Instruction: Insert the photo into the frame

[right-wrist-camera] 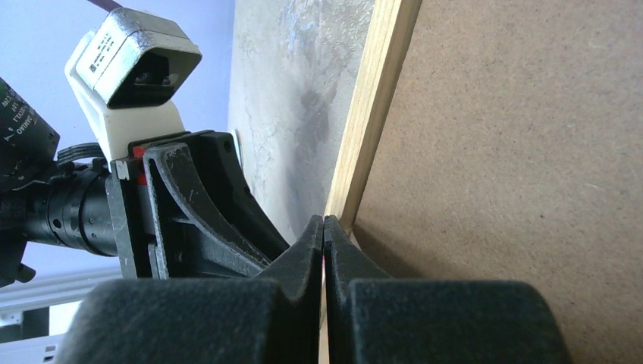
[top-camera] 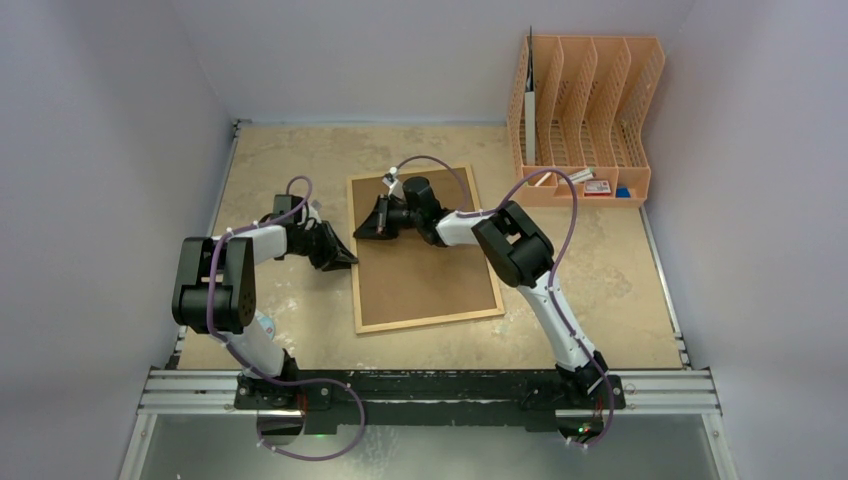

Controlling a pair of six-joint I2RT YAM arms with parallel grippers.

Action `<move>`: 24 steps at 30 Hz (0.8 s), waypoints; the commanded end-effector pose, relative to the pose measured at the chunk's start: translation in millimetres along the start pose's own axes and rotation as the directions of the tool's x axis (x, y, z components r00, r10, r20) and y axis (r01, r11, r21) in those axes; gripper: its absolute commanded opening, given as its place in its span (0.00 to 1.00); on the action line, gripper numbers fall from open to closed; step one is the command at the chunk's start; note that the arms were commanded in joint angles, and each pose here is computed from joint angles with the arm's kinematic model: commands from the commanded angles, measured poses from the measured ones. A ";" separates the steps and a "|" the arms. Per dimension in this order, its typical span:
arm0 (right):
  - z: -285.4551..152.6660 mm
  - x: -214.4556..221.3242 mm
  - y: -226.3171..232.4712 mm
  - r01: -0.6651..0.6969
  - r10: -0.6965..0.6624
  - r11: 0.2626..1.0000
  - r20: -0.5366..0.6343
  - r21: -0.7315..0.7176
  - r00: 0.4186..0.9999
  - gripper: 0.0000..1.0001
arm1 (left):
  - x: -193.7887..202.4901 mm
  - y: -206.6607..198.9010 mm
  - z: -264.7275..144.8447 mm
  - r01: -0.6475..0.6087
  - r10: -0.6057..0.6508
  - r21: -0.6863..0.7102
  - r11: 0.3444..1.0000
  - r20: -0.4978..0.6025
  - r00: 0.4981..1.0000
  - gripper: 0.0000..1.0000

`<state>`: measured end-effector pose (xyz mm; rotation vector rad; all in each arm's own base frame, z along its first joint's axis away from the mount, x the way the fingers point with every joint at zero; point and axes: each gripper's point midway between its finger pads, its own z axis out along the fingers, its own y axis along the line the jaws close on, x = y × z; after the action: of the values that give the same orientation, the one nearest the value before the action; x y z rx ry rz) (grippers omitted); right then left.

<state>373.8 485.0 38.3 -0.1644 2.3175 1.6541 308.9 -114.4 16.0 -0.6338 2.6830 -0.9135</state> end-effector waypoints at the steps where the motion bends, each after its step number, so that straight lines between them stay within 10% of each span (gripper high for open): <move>1: 4.6 1.8 -21.7 -0.013 0.013 0.996 0.000 0.083 1.000 0.00 | 0.1 49.3 19.2 -0.003 0.010 -0.195 0.981 0.034 0.999 0.16; 24: -6.9 32.1 -38.2 -0.014 0.027 0.993 -0.108 0.121 0.994 0.00 | 1.5 57.8 20.1 0.009 -0.003 -0.235 0.972 0.028 1.000 0.15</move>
<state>371.8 484.0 35.5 -0.2213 2.3326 1.6281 308.8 -114.4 15.4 -0.6392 2.6907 -0.9132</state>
